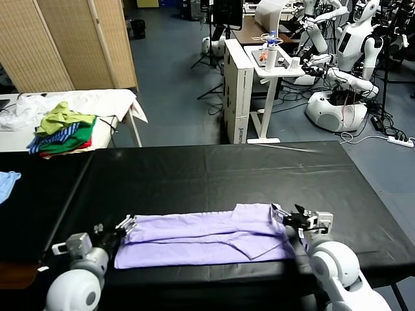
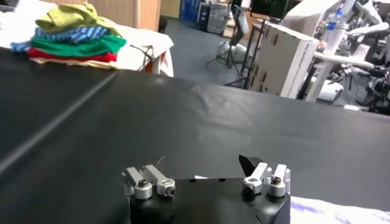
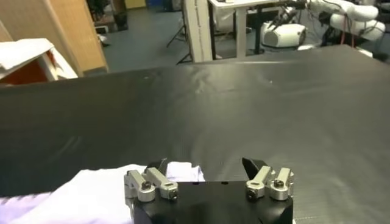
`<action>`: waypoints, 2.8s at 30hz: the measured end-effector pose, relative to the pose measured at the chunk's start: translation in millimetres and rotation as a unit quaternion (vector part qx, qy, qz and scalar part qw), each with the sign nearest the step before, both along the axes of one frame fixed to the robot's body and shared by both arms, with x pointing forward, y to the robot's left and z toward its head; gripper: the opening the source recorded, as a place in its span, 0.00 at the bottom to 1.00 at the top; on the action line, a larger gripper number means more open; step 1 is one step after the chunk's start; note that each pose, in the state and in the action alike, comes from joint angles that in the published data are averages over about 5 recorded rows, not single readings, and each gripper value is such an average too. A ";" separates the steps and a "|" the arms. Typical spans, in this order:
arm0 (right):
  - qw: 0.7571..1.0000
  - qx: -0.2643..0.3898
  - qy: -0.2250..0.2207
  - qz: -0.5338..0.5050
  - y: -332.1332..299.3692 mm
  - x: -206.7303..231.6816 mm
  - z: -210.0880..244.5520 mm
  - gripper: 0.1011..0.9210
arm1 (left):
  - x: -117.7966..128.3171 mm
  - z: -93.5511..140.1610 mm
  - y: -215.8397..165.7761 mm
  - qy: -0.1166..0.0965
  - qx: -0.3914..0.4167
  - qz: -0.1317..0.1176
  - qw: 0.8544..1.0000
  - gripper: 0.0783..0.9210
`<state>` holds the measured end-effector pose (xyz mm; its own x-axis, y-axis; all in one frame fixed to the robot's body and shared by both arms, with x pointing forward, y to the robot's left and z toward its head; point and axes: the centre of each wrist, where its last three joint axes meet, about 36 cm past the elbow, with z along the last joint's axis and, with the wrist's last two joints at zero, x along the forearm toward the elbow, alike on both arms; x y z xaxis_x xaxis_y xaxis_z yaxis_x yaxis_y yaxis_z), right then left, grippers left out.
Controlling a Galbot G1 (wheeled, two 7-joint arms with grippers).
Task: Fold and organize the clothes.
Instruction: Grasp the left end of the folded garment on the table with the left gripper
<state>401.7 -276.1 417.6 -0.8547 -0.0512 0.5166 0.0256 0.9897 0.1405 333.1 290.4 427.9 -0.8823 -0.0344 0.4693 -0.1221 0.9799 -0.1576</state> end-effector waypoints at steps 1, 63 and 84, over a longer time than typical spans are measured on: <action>1.000 0.001 0.001 -0.001 0.6 0.4 -1.3 0.83 | 1.1 -2.6 0.1 0.004 0.000 0.000 1.000 0.98; 0.992 -0.047 -0.113 0.041 -37.0 -66.0 42.5 0.98 | -21.5 -15.2 -0.4 -0.032 -0.039 -0.026 0.998 0.98; 0.991 -0.048 -0.120 0.045 -29.8 -84.1 53.7 0.98 | -21.0 -31.3 4.1 -0.006 -0.096 -0.010 0.995 0.84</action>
<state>317.6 -305.9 471.3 -0.9474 -0.0938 0.3060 -0.0864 0.9955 0.0377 312.1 294.5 396.7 -0.8879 0.0719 0.4545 -0.1003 0.9338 -0.3435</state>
